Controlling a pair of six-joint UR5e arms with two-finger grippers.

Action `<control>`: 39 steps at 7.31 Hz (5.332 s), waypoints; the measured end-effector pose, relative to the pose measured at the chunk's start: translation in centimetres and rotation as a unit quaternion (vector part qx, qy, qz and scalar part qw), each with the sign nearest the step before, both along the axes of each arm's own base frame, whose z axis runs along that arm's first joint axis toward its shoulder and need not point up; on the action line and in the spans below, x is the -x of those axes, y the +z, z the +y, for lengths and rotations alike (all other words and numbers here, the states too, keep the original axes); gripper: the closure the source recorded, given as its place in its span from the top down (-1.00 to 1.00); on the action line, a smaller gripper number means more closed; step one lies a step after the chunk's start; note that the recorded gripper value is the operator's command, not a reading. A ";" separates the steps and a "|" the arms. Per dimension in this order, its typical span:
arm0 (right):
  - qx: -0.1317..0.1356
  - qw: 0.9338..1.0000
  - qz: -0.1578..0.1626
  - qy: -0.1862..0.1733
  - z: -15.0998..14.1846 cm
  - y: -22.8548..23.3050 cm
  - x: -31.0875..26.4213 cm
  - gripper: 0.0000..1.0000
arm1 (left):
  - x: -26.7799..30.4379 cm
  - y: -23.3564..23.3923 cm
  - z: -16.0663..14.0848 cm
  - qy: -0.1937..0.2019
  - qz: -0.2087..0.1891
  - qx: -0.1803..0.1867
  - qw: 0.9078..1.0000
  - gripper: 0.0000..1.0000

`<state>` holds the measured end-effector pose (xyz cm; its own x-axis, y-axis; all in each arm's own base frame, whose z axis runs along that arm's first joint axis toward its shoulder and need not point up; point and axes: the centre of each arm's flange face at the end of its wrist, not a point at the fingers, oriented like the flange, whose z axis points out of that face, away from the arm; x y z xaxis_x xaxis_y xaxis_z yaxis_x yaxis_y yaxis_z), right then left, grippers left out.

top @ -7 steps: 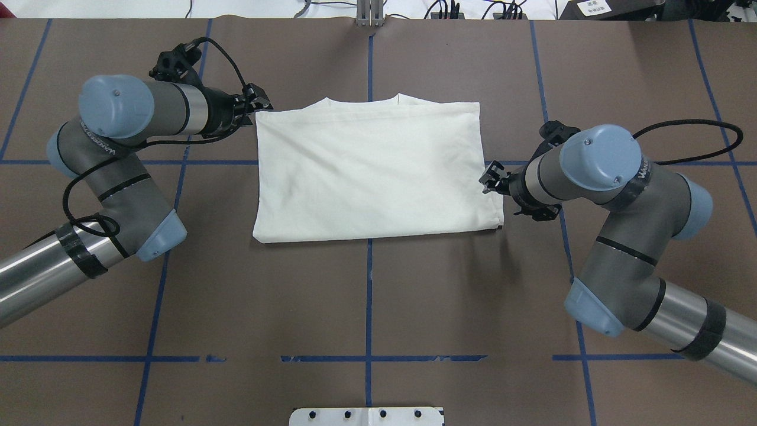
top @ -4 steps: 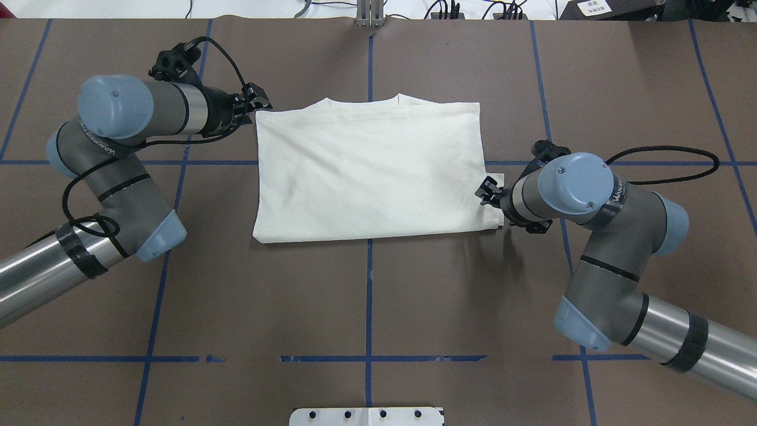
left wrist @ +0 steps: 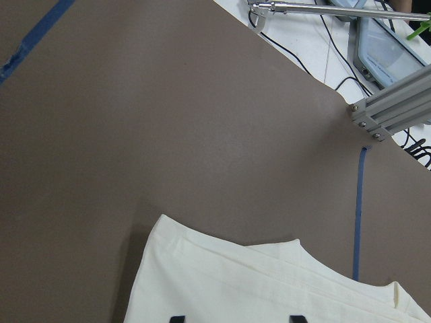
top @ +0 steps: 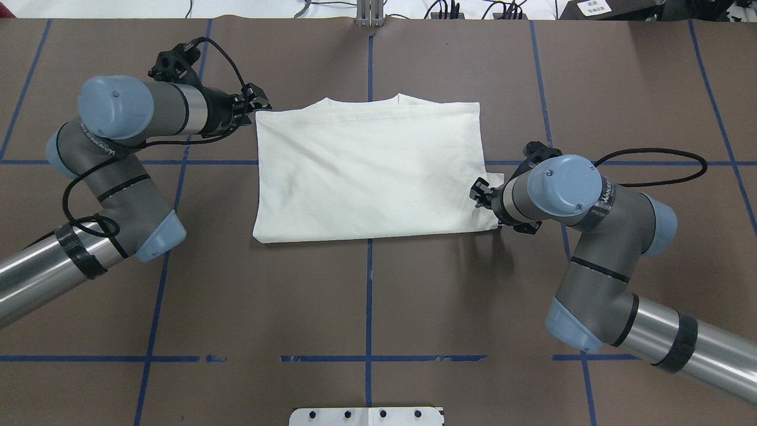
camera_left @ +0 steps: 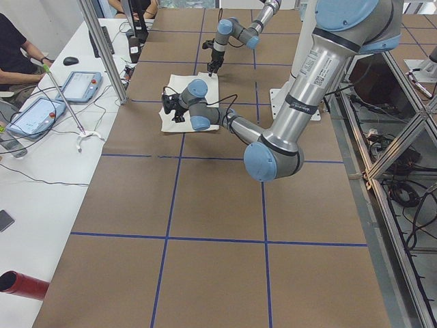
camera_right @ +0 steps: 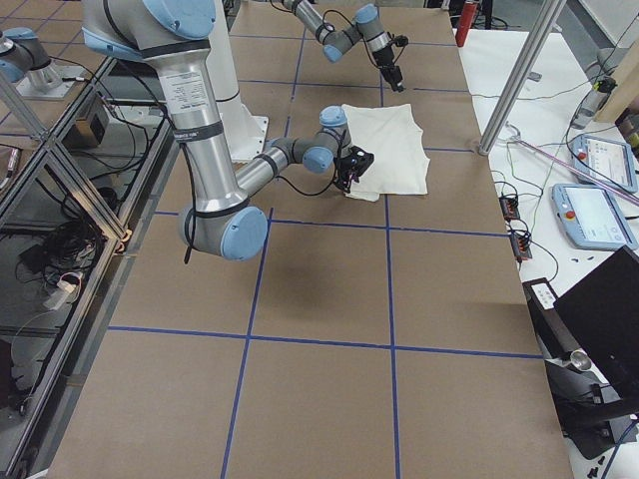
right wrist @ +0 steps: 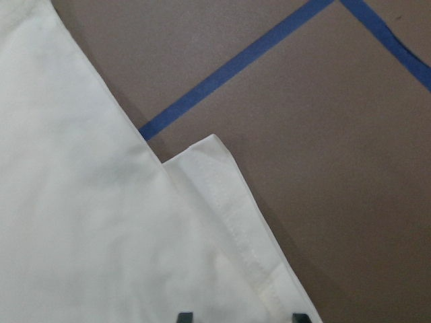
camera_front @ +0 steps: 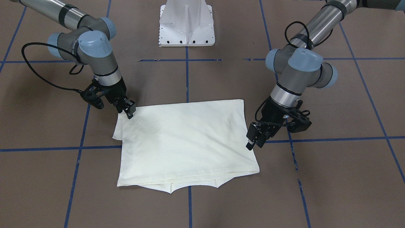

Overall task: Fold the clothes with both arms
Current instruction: 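Release the hem and move the right gripper to the folded bundle's corner, then grasp the bundle corner with the right gripper and drag it toward the robot, then grasp the bundle's far corner with the left gripper and pull it away from the robot, then release the bundle with the left gripper while the right gripper presses its side edge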

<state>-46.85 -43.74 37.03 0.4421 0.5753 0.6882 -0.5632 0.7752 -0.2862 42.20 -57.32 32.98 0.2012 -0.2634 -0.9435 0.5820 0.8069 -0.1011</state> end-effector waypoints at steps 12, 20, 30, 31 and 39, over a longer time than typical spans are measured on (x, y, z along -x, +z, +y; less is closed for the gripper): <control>0.090 0.960 -0.112 -0.242 27.9 -7.0 -11.0 1.00 | 1.6 -6.4 2.4 0.005 0.102 -0.006 0.995 0.26; 0.010 0.992 -0.114 -0.060 12.2 -7.8 -9.7 1.00 | -6.1 -7.1 16.3 0.108 0.084 0.230 0.963 0.40; -0.010 0.994 -0.091 -0.059 0.3 -5.5 -11.2 1.00 | -14.9 -5.5 20.9 0.134 0.017 0.275 0.952 -1.00; -0.010 0.994 -0.092 -0.059 0.1 -5.7 -10.9 1.00 | -14.7 -5.5 20.8 0.134 0.017 0.272 0.953 -1.00; -0.049 0.990 -0.115 -0.062 0.7 -10.7 -7.5 1.00 | -7.2 -10.0 -8.8 -0.013 0.022 0.138 0.990 0.35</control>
